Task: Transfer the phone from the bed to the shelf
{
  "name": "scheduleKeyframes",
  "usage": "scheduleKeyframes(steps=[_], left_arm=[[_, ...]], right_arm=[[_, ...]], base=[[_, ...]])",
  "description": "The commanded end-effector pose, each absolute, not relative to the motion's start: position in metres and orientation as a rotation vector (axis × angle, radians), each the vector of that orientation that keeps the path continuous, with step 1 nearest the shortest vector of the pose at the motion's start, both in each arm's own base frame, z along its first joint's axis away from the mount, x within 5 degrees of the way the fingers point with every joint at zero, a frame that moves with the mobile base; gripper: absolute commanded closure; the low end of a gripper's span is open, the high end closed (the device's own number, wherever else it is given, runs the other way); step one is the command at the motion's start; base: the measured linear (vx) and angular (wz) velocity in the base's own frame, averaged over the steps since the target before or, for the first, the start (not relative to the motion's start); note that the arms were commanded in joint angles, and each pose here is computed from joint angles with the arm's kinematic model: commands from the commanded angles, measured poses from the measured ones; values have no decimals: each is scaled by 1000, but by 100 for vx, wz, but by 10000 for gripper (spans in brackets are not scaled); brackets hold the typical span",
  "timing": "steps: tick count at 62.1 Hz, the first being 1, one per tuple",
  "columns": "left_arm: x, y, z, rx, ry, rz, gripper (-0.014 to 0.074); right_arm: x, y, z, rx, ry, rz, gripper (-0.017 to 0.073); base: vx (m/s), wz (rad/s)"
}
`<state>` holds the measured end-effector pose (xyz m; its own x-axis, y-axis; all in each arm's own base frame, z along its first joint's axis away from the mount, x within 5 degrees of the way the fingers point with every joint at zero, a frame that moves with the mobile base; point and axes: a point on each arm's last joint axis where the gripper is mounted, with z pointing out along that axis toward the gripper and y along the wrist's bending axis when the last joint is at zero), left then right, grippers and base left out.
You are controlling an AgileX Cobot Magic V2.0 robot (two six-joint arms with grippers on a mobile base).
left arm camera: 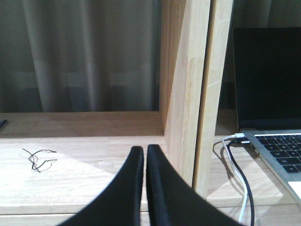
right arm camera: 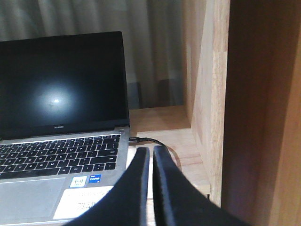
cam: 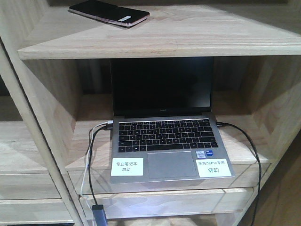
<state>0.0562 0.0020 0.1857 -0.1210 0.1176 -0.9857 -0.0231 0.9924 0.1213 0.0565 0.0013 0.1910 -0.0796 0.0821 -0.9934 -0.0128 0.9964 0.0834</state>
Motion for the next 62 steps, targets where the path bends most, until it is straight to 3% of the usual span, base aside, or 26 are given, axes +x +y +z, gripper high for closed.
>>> scheduleKeyframes(steps=[1,62], left_arm=[[55,2,200,58,1581,112,592],[55,2,200,58,1581,112,592]], right_arm=[[56,1,196,44,1573,60,565],[56,1,196,45,1574,60,565]], base=[[0,0],[0,0]])
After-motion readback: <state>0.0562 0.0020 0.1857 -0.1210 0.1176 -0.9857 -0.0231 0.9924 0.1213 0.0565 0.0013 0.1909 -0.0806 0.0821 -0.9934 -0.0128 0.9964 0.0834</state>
